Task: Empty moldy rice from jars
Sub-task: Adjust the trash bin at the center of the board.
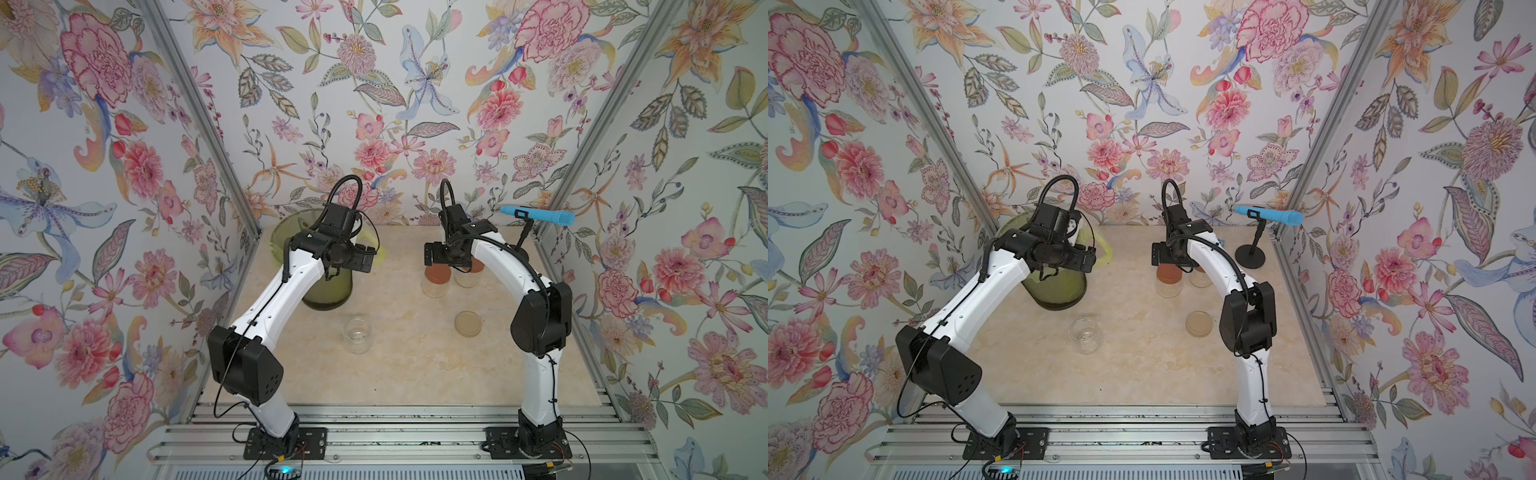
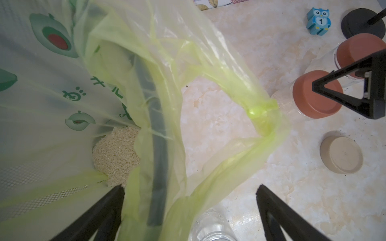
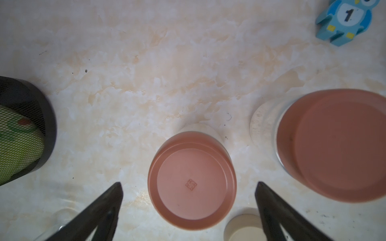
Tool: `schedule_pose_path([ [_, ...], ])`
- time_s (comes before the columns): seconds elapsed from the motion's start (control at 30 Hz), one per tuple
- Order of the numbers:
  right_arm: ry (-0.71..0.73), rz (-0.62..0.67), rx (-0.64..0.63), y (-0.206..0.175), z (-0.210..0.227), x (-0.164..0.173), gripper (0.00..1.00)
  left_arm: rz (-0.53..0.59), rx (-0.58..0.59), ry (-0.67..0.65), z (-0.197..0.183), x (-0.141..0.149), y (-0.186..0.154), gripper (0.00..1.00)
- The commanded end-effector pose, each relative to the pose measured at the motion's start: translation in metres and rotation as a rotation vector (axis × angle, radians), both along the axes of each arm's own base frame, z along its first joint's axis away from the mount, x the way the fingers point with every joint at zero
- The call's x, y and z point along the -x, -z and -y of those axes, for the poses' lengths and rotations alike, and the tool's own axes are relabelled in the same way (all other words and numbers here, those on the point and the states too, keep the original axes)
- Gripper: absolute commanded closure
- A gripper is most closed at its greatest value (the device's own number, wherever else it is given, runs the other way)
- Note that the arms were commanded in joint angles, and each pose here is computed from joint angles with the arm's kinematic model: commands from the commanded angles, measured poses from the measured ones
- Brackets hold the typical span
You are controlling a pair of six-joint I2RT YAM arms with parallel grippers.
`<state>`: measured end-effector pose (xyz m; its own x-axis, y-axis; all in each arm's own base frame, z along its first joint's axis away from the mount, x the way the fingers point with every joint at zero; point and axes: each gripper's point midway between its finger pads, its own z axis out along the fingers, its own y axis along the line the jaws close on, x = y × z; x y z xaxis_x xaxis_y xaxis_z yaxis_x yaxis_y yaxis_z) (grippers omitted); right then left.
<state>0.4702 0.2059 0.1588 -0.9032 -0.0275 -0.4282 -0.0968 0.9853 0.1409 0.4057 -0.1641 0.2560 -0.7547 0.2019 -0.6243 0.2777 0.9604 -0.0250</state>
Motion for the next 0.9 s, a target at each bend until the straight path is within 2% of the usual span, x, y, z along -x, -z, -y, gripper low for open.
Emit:
schedule_pose_path([
  [0.0, 0.011, -0.037, -0.001, 0.011, -0.001, -0.001, 0.0, -0.027, 0.033, -0.019, -0.008, 0.021, -0.003, 0.0],
  [0.47, 0.013, -0.046, -0.013, 0.016, -0.005, -0.005, 0.0, -0.069, 0.075, -0.056, -0.028, 0.072, 0.001, 0.0],
  [0.87, 0.011, -0.052, -0.013, 0.019, -0.006, -0.005, 0.0, -0.045, 0.069, -0.095, -0.048, 0.075, -0.011, 0.0],
])
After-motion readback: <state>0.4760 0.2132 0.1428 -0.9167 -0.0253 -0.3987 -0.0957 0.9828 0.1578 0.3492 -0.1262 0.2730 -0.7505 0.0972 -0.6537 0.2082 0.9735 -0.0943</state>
